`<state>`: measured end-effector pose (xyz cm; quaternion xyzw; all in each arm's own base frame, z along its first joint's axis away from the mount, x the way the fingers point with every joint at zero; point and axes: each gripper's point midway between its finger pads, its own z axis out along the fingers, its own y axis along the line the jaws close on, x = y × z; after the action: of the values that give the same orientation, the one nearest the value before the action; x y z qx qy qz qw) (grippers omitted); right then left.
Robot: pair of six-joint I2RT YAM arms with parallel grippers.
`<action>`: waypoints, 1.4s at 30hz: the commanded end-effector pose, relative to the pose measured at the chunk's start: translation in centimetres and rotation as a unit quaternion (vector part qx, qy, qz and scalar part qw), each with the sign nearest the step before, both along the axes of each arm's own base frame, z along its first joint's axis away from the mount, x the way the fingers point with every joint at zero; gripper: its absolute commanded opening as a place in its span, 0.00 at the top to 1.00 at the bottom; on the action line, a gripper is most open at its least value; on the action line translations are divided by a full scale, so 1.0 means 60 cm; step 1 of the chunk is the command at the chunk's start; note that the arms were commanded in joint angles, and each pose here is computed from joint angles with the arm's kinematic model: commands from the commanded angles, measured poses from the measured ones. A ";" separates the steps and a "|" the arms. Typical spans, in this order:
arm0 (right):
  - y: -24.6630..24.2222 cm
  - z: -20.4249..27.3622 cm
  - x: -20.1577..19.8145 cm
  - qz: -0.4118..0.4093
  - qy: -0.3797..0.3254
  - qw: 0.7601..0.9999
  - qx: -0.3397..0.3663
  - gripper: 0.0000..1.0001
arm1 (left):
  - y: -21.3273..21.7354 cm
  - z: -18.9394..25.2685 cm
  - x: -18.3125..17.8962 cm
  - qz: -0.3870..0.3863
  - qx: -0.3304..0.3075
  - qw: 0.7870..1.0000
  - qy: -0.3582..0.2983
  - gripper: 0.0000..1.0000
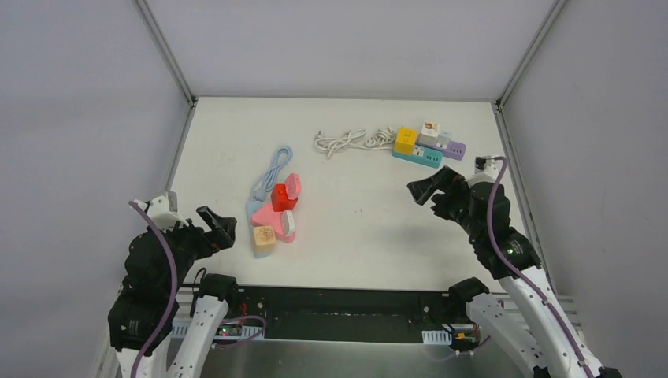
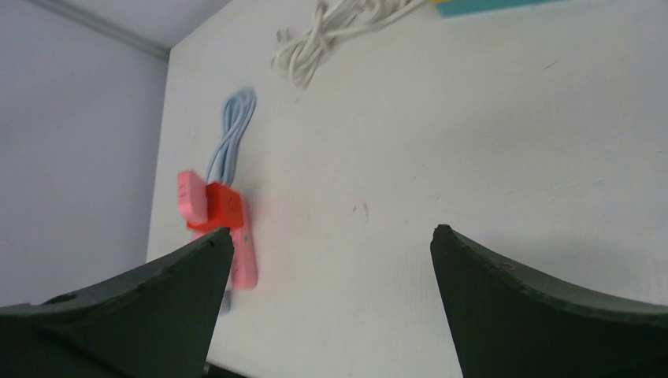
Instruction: Pull the plug off the socket
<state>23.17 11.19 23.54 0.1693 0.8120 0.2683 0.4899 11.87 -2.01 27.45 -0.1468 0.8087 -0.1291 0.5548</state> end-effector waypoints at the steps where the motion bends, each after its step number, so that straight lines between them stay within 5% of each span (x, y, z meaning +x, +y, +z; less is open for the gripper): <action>1: 0.111 0.008 -0.036 0.169 0.026 0.980 0.106 0.00 | -0.002 0.021 0.045 0.015 -0.019 0.999 -0.049 0.01; 6: 0.173 -0.015 -0.054 0.229 0.070 0.948 0.211 0.00 | -0.031 -0.003 0.080 -0.022 -0.037 0.998 -0.042 0.01; 10: 0.221 -0.036 -0.043 0.214 0.088 0.946 0.228 0.03 | -0.045 -0.033 0.091 -0.042 -0.042 0.998 -0.021 0.01; 19: 0.397 -0.126 -0.022 0.224 0.124 0.967 -0.007 0.12 | -0.013 -0.073 0.119 0.023 -0.036 0.999 -0.014 0.01; 29: 0.553 -0.197 0.009 0.245 0.133 0.958 -0.071 0.22 | 0.052 -0.141 0.119 0.189 -0.070 0.978 0.055 0.02; 37: 0.580 -0.235 0.000 0.276 0.163 0.943 -0.088 0.46 | 0.041 -0.176 0.128 0.183 -0.077 0.977 0.085 0.03; 42: 0.574 -0.239 -0.004 0.274 0.178 0.940 -0.098 0.70 | 0.018 -0.192 0.138 0.153 -0.094 0.979 0.101 0.03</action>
<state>22.91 45.50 8.32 -0.0592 0.9213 0.2795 0.2637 19.16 -0.04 15.95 -0.3301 0.8154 -0.0757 0.4694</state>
